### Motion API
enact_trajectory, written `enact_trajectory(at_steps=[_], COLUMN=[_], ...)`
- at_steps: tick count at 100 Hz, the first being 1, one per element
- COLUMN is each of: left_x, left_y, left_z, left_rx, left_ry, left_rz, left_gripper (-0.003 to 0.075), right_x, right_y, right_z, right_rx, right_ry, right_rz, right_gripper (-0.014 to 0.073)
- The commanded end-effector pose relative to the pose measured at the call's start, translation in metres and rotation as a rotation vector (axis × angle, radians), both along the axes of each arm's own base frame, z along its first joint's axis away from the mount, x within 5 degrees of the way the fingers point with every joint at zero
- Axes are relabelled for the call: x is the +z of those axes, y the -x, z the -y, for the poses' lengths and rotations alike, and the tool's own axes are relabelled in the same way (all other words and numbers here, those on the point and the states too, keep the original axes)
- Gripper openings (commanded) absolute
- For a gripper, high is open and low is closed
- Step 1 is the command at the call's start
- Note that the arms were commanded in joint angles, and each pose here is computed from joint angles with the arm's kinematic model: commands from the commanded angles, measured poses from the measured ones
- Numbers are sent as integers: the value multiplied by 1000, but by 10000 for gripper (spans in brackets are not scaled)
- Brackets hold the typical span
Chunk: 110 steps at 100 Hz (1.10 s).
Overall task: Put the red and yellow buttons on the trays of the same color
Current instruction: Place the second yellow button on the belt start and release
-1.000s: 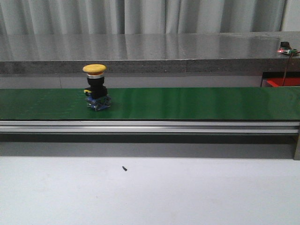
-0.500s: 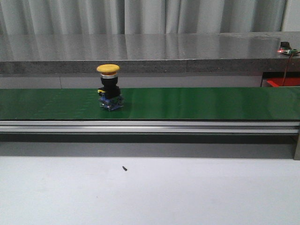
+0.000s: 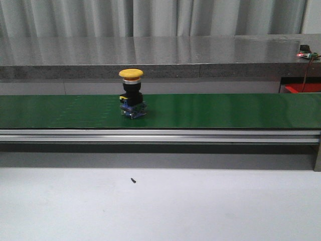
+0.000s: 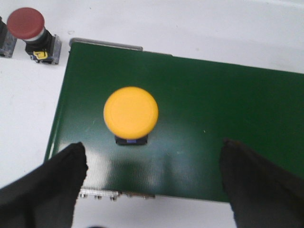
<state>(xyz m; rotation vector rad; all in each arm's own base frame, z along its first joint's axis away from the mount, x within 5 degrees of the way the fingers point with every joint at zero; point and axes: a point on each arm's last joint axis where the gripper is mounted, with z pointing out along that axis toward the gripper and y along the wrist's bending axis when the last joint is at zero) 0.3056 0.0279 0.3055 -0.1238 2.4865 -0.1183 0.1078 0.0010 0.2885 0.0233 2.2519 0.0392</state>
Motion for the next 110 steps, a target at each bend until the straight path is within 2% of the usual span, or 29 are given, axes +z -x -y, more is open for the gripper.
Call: enact_trajectory(at_steps=[1, 22, 54, 75, 110], left_x=[31, 46, 34, 15, 5], left_y=[21, 67, 111, 134, 157], left_z=[7, 14, 22, 27, 27], left_rx=[-6, -16, -26, -42, -52], left_ry=[10, 23, 51, 76, 35], left_rz=[109, 147, 121, 34, 9], left_gripper=[398, -20, -20, -20, -20], right_x=[13, 13, 13, 13, 13], right_y=[-4, -4, -4, -4, -4], right_z=[0, 0, 0, 0, 0], right_rx=[1, 1, 1, 1, 1], right_ry=[4, 4, 4, 4, 4], right_rz=[90, 90, 90, 90, 90], right_gripper=[-66, -66, -66, -66, -66])
